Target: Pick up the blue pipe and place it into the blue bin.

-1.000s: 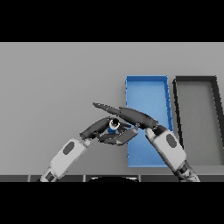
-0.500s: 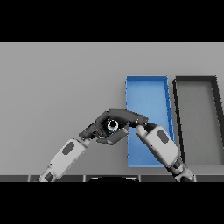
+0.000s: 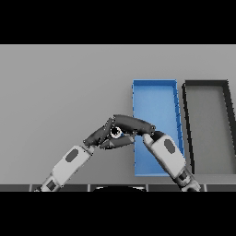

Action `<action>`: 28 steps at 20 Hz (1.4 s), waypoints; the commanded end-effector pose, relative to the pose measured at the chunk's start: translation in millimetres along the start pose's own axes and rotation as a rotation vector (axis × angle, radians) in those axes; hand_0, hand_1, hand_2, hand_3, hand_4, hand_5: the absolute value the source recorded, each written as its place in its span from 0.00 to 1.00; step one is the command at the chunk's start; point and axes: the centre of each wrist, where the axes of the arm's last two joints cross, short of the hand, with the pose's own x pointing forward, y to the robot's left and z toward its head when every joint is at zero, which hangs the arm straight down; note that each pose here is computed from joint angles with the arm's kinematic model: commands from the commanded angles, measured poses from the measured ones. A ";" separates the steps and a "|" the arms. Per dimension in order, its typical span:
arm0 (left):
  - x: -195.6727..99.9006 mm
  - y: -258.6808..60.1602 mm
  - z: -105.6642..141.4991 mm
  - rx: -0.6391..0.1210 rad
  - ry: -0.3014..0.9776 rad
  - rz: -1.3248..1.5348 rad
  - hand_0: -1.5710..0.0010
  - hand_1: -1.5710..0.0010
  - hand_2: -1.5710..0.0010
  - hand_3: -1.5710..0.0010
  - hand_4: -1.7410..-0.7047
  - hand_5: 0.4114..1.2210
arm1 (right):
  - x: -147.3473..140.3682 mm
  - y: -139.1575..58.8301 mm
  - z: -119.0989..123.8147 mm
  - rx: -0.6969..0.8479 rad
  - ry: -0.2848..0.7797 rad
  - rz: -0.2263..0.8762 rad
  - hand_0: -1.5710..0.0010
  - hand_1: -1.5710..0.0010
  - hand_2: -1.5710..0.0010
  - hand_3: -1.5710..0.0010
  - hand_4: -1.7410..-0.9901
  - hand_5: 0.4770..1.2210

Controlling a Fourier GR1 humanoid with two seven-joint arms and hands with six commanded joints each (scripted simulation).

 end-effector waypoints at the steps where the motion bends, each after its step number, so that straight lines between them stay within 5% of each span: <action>1: 1.1 3.9 -0.1 -0.013 0.017 -0.012 0.09 0.22 0.14 0.66 0.10 1.00 | -0.3 2.2 3.0 0.000 -0.026 -0.021 0.02 0.02 0.02 0.03 0.35 0.93; 2: 0.5 3.9 -0.5 -0.032 0.013 -0.024 0.10 0.24 0.21 0.67 0.19 1.00 | 1.2 2.2 5.3 -0.010 -0.029 -0.017 0.02 0.02 0.02 0.03 0.35 0.94; 4: -0.5 5.7 1.4 -0.067 0.026 -0.039 0.38 0.49 0.48 0.79 0.38 1.00 | 2.5 3.5 5.2 -0.003 -0.035 -0.003 0.01 0.01 0.01 0.02 0.35 0.96; 7: 1.0 4.6 3.0 -0.115 0.058 -0.053 0.68 0.74 0.73 0.89 0.61 0.95 | 3.5 3.7 3.8 -0.009 -0.024 -0.005 0.01 0.01 0.01 0.01 0.34 0.98; 10: -2.1 11.0 4.0 -0.096 0.041 -0.100 0.84 0.87 0.86 0.94 0.76 0.68 | 6.0 7.4 1.3 -0.007 -0.031 -0.015 0.00 0.00 0.00 0.00 0.34 0.99; 17: -7.3 14.4 8.0 -0.061 0.106 -0.104 0.97 0.97 0.97 0.99 0.88 0.31 | 7.3 7.9 3.1 -0.042 -0.062 -0.020 0.00 0.00 0.00 0.00 0.34 1.00; 21: -5.4 13.7 10.3 -0.011 0.202 -0.061 0.99 0.99 0.99 1.00 0.84 0.25 | 6.9 1.5 2.9 -0.061 -0.067 -0.026 0.00 0.00 0.00 0.00 0.33 1.00; 28: -7.6 8.3 13.6 -0.016 0.215 -0.064 1.00 1.00 1.00 1.00 0.84 0.15 | 32.9 -15.7 -3.6 -0.046 -0.129 -0.324 0.00 0.00 0.00 0.00 0.33 1.00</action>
